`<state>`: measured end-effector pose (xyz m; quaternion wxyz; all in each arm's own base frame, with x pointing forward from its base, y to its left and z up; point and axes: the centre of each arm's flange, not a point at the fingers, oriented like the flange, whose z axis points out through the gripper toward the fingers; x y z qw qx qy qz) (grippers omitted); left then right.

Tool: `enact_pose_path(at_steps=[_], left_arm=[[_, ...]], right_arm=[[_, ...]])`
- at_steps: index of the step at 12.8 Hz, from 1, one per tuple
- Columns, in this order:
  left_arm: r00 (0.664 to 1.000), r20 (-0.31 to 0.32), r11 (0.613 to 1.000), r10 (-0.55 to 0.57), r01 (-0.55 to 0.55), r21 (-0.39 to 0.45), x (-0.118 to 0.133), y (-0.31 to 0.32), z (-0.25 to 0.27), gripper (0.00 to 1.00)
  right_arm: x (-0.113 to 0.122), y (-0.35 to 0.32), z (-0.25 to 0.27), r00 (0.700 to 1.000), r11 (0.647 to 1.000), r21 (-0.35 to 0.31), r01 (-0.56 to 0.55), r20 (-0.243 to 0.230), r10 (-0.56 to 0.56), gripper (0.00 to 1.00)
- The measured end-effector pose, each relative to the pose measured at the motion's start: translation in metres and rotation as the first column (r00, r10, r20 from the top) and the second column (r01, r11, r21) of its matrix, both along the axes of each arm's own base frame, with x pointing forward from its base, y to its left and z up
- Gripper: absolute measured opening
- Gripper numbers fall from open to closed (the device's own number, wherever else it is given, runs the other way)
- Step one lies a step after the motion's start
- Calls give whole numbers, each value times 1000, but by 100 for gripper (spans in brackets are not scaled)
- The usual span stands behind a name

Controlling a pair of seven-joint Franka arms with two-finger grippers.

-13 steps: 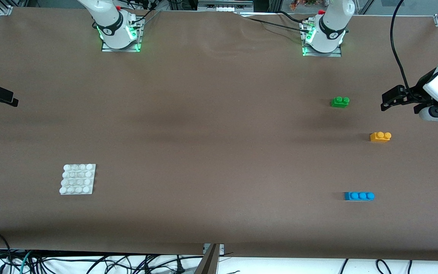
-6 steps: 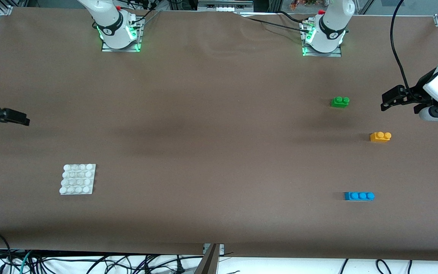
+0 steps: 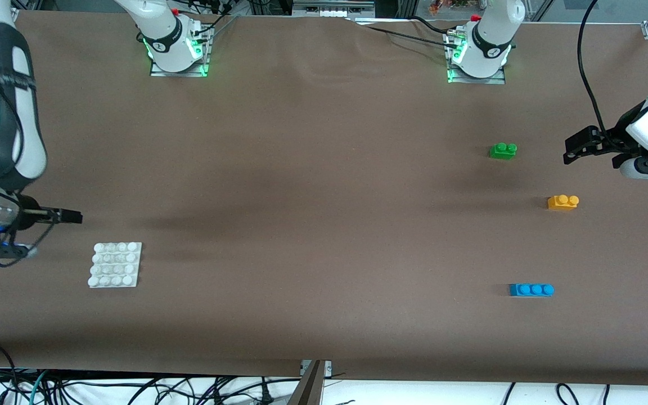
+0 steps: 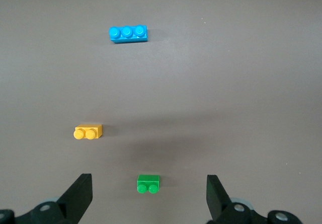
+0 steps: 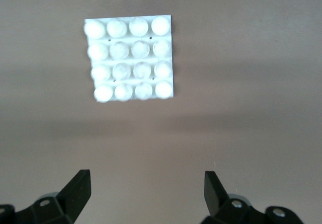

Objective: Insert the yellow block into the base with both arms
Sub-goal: 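Reach the right gripper down to the white base plate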

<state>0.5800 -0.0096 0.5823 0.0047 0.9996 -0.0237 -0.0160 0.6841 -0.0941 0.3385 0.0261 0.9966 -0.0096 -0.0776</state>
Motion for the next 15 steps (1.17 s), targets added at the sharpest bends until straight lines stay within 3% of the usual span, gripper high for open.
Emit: enact_pose_path(at_steps=[6,10,15], left_arm=[[1000,-1,1000,0,0,0,0,0,0,100],[1000,-3,1000,0,0,0,0,0,0,100],[1000,-5,1000,0,0,0,-1,0,0,100]], right_arm=[[17,-1,-114,999,1000,-20,-18,43,19,100],[23,-2,-141,995,999,-31,-26,98,29,100],[27,2,-139,993,999,-30,-31,115,34,100]])
